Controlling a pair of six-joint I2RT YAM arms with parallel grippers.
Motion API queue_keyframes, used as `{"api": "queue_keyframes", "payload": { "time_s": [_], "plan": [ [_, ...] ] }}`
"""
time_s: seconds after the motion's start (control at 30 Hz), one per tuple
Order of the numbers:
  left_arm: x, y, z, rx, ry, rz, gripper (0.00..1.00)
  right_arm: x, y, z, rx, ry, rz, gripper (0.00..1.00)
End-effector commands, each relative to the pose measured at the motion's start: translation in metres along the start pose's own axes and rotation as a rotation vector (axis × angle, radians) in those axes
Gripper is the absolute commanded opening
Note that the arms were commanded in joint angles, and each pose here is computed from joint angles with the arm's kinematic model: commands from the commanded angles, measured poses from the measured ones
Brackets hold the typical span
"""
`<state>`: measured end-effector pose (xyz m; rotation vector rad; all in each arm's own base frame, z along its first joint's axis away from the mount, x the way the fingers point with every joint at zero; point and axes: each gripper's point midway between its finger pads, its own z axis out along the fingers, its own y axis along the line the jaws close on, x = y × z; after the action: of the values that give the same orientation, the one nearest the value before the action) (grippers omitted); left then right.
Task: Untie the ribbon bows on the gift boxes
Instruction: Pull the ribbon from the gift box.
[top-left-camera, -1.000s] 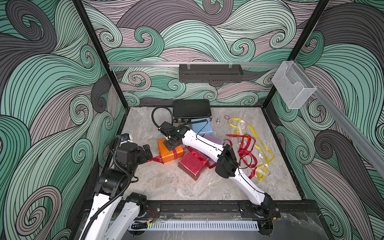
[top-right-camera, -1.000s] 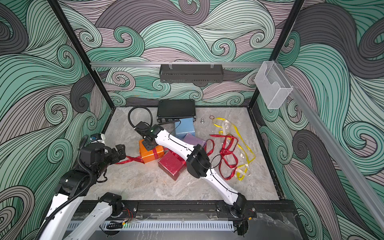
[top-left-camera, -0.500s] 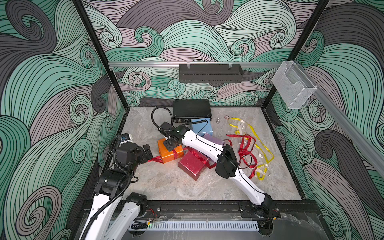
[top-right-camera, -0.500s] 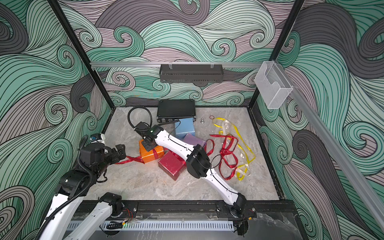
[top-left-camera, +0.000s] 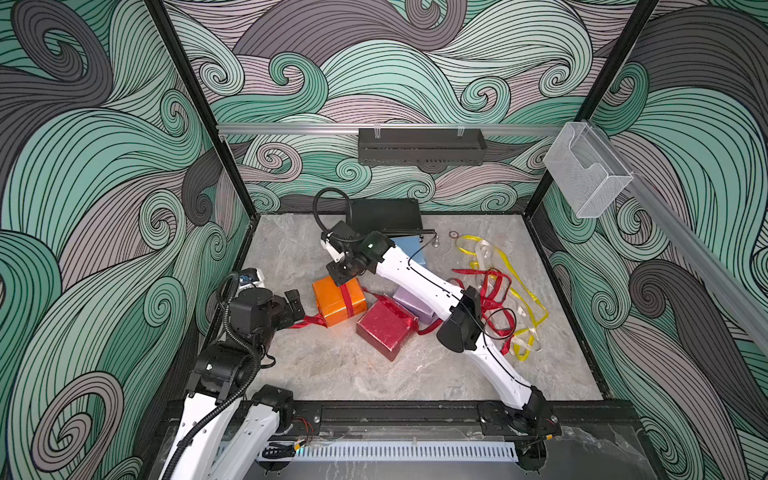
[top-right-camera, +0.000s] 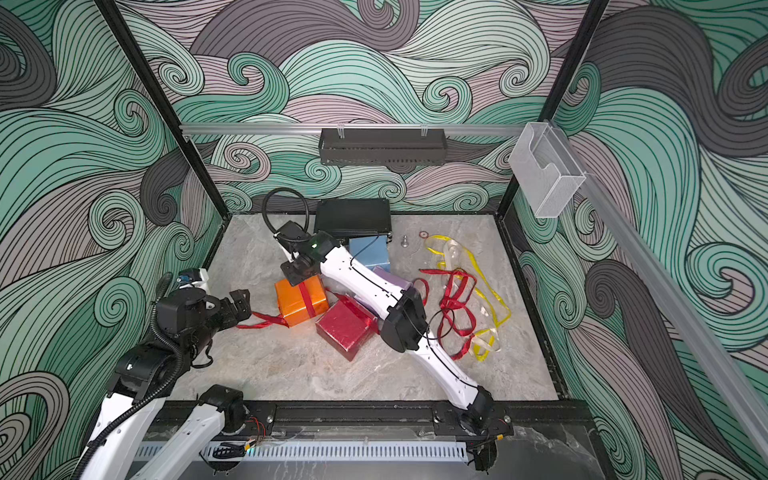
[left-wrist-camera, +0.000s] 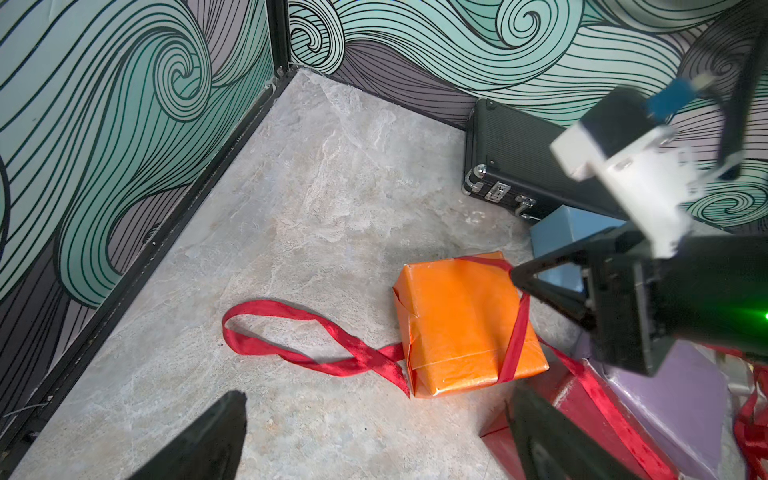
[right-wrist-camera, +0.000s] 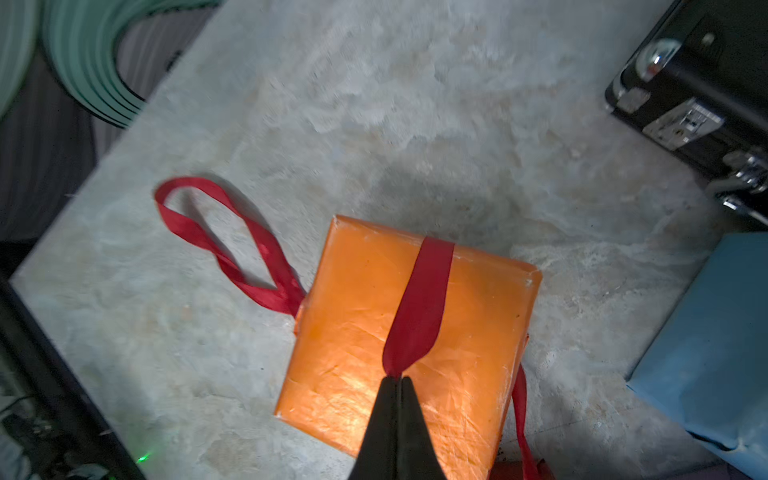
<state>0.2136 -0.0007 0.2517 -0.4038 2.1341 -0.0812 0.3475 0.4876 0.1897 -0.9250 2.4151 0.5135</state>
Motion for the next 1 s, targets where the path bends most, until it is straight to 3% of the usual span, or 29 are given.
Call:
{"api": "queue_keyframes", "payload": {
  "time_s": [0.0,0.43,0.7,0.97],
  "plan": [
    [-0.003,-0.004,-0.002,0.027,-0.017,0.001,0.98,-0.049,0.008,-0.064,-0.097,-0.177,0.035,0.0],
    [-0.003,-0.005,-0.002,0.03,-0.014,0.002,0.99,-0.139,0.021,-0.237,-0.229,-0.663,-0.031,0.0],
    [-0.001,-0.006,0.0,0.033,-0.005,0.005,0.98,-0.154,0.031,-0.363,-0.209,-0.951,-0.149,0.0],
    [0.0,-0.008,0.001,0.042,0.003,0.008,0.99,-0.148,0.024,-0.482,-0.079,-1.237,-0.238,0.0]
  ]
}}
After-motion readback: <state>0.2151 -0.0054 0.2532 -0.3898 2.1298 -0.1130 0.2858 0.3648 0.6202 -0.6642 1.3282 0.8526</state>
